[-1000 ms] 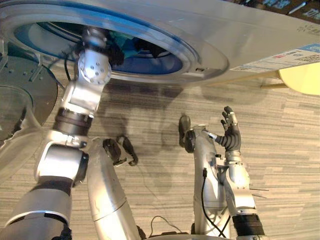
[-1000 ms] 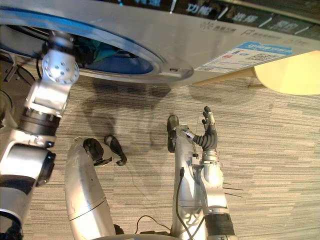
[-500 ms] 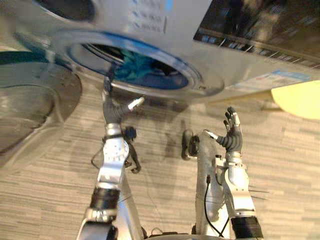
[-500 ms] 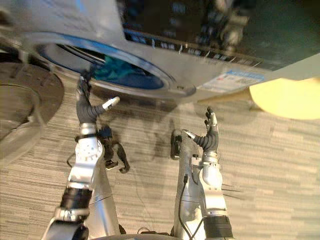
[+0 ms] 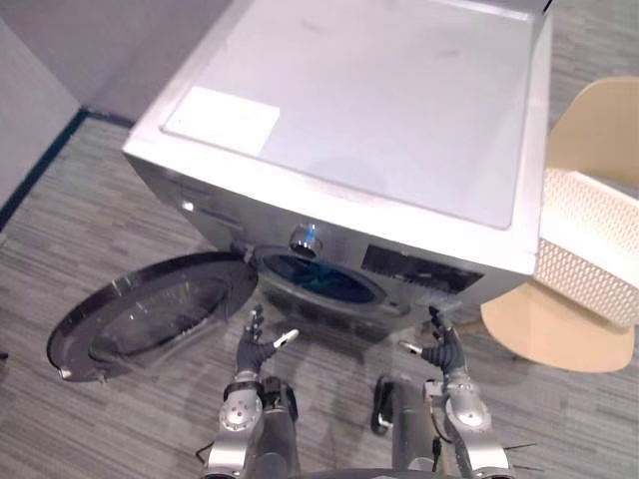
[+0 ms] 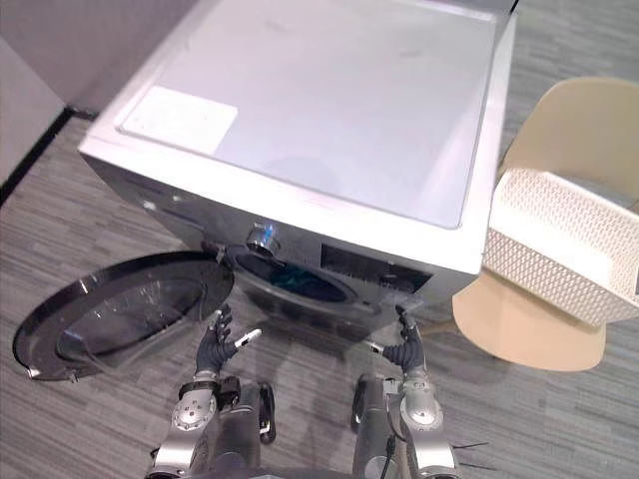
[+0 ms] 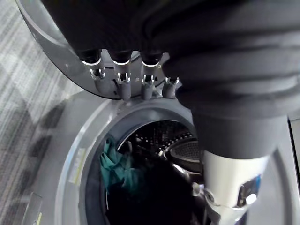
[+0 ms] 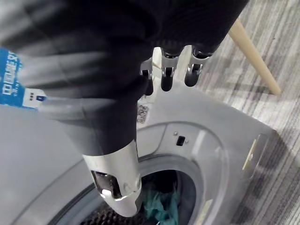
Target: Pick up the laundry basket with both hands and put the clothes into the washing machine.
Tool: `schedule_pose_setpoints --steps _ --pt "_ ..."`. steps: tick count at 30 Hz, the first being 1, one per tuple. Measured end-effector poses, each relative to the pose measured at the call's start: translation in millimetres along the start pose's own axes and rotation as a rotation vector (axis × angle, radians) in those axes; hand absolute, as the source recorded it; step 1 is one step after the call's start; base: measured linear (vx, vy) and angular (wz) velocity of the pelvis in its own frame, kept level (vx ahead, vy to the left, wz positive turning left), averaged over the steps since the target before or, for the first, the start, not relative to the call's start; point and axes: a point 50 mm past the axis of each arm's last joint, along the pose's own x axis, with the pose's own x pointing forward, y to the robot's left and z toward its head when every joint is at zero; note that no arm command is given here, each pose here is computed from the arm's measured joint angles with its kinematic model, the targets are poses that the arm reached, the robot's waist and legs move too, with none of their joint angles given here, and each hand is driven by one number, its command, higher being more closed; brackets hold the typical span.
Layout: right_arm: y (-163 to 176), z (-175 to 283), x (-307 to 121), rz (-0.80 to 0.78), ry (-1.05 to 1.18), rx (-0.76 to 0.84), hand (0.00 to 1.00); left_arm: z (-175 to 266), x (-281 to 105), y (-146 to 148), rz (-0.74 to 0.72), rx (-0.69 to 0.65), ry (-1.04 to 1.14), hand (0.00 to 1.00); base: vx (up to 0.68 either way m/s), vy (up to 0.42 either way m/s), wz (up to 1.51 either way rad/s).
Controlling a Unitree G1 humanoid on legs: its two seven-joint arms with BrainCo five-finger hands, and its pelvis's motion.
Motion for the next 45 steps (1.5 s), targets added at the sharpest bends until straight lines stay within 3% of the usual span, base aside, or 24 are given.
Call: schedule_pose_setpoints --steps 10,18,23,26,29,36,42,45 --pt "-23.9 -51.8 -1.7 -0.044 0.275 -0.040 0.00 -42.7 -6.6 30.3 0.026 0.076 0.201 0.00 0.07 0.061 -0.10" --pt "-19.9 -31.8 17.8 -0.039 0.226 -0.020 0.00 -16.2 15.9 25.6 0.004 0.089 0.120 0.00 -0.18 0.064 -0.29" --pt "-14.1 -47.8 4.7 -0.033 0.278 -0.002 0.00 -23.7 1.5 30.6 0.027 0.074 0.120 0.00 -0.16 -0.055 0.14" --pt "-22.1 -30.9 18.1 -0.082 0.223 0.011 0.00 -19.2 2.2 4.6 -0.023 0.029 0.106 0.00 -0.30 -0.006 -0.19" --pt "-18.0 -45.4 6.5 -0.097 0.279 0.039 0.00 -15.6 -1.9 -10.4 -0.061 0.030 0.082 0.00 -0.27 -0.027 0.57" --pt "-26.2 -52.2 -1.3 -0.131 0.293 0.050 0.00 28.5 2.2 -27.1 -0.117 0.011 -0.110 0.00 -0.14 0.152 0.36" --pt "-16.2 -63.3 -9.5 -0.115 0.342 0.071 0.00 83.2 14.3 -23.5 -0.095 0.120 -0.336 0.00 0.00 0.180 0.24" --pt "-14.6 -60.4 -7.0 -0.107 0.332 0.067 0.00 120.3 26.9 -8.3 -0.002 0.213 -0.471 0.00 0.08 0.094 -0.22"
